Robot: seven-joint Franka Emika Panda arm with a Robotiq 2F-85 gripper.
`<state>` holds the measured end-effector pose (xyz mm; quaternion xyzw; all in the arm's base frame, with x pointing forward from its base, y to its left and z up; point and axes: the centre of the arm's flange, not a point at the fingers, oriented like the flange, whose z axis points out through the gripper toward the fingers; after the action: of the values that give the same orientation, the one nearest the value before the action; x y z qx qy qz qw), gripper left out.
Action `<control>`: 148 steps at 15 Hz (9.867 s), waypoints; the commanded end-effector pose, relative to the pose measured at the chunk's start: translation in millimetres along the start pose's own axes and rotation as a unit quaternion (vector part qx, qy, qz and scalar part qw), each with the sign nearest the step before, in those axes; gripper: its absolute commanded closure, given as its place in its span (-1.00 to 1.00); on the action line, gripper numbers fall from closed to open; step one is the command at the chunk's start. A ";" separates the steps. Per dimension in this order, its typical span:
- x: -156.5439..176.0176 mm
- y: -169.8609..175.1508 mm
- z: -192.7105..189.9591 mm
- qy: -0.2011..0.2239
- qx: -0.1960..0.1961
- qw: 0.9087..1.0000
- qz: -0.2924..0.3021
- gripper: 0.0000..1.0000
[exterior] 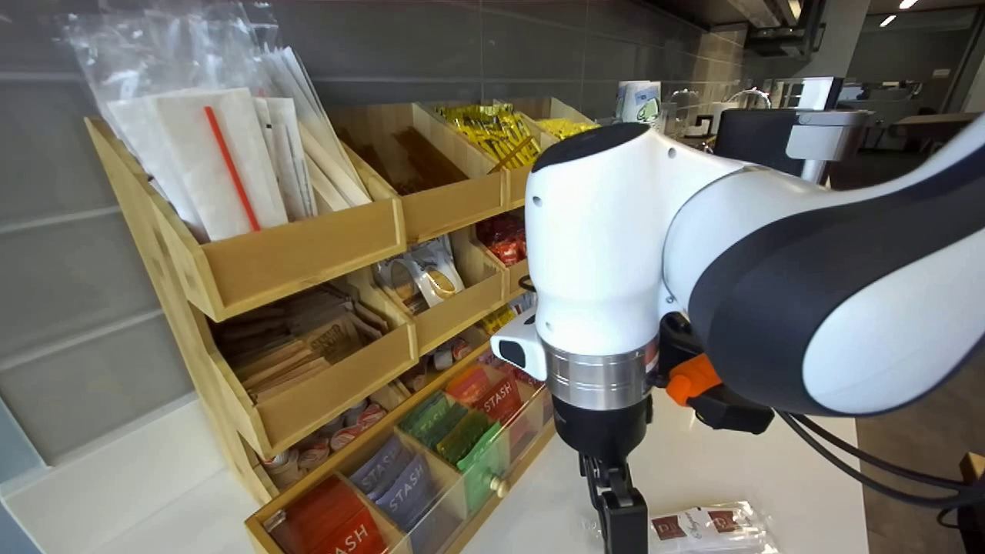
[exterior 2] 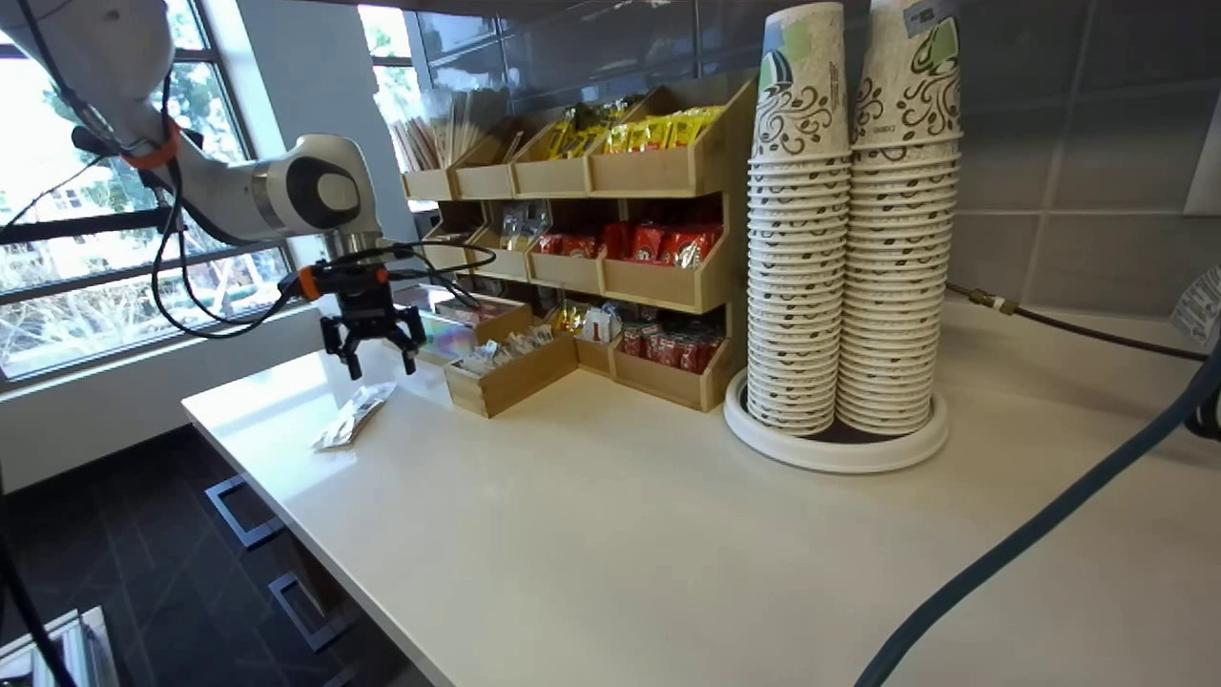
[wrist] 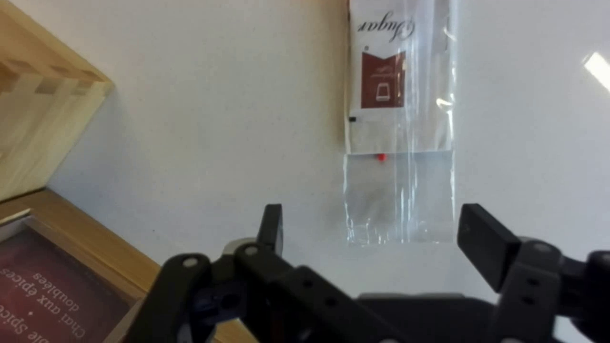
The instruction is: Put the plastic on the rack
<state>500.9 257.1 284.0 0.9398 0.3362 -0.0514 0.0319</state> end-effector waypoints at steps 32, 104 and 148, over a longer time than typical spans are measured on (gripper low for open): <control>-57.0 22.4 -79.6 0.056 0.018 0.996 -0.071 1.00; -32.0 34.0 -316.3 0.670 -0.284 0.684 -0.037 1.00; 27.8 26.1 -289.3 0.683 -0.285 0.669 0.071 1.00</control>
<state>553.1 263.5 566.7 0.6859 0.2057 0.6967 0.0436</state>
